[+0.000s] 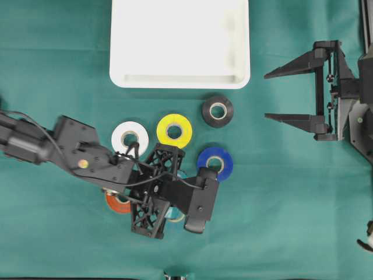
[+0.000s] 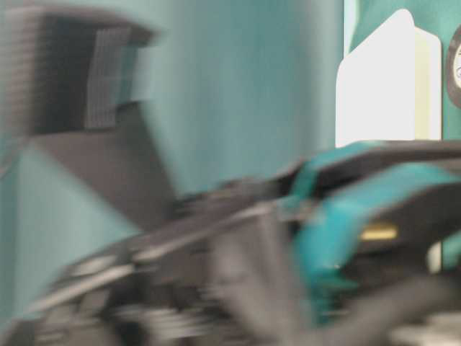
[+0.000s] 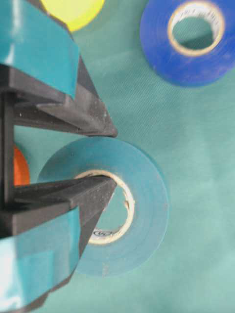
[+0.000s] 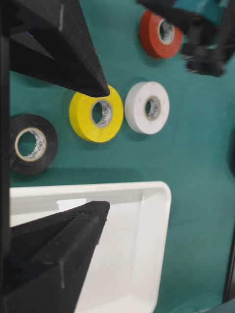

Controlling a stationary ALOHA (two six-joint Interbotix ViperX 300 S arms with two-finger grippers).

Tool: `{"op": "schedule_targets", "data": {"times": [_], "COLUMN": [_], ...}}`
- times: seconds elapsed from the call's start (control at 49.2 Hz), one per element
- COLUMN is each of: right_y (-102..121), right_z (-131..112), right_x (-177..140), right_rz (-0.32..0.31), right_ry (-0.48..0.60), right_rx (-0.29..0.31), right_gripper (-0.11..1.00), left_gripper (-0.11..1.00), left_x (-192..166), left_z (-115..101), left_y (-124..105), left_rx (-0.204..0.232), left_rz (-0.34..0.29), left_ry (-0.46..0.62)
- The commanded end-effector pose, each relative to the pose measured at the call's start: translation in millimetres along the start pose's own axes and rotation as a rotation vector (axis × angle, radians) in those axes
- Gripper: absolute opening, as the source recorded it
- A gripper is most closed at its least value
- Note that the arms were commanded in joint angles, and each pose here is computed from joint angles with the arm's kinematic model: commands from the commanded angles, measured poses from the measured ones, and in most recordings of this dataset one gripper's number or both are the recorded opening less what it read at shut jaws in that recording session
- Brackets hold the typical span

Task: Pick up the tape from a random location and place it into the white case.
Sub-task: 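Close the left gripper on the teal tape roll's rim, then lift the teal tape with the left gripper and carry it upward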

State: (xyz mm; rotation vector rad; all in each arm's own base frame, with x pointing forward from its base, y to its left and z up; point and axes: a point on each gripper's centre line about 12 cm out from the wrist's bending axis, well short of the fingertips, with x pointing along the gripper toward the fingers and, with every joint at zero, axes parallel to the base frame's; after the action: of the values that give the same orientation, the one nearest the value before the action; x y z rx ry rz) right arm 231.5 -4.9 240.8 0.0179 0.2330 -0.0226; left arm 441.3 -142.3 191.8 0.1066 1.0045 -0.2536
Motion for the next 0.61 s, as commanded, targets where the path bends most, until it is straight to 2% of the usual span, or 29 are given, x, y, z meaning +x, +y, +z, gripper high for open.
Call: {"op": "schedule_targets", "data": {"times": [0.0,0.142,0.346,0.59], "right_y": [0,0,0,0], "right_z": [8,9,9,9], "right_x": [1,1,1,1], "right_rz": [0.000,0.000,0.000,0.000], "right_ry": [-0.023,-0.028,-0.026,-0.026], "right_rx": [0.002,0.002,0.006,0.005], "right_gripper": [0.90,0.90,0.90,0.90], "left_gripper": [0.21,0.21,0.21,0.21], "left_x": [-38,-60,-88,-121], "left_z": [24,33,42,56], "left_y": [-5,-5,-5,-5], "left_rx": [0.006,0.011,0.017,0.052], "left_rz": [-0.011,-0.010,-0.005,-0.005], "left_ry": [-0.096,-0.118,-0.083,-0.120]}}
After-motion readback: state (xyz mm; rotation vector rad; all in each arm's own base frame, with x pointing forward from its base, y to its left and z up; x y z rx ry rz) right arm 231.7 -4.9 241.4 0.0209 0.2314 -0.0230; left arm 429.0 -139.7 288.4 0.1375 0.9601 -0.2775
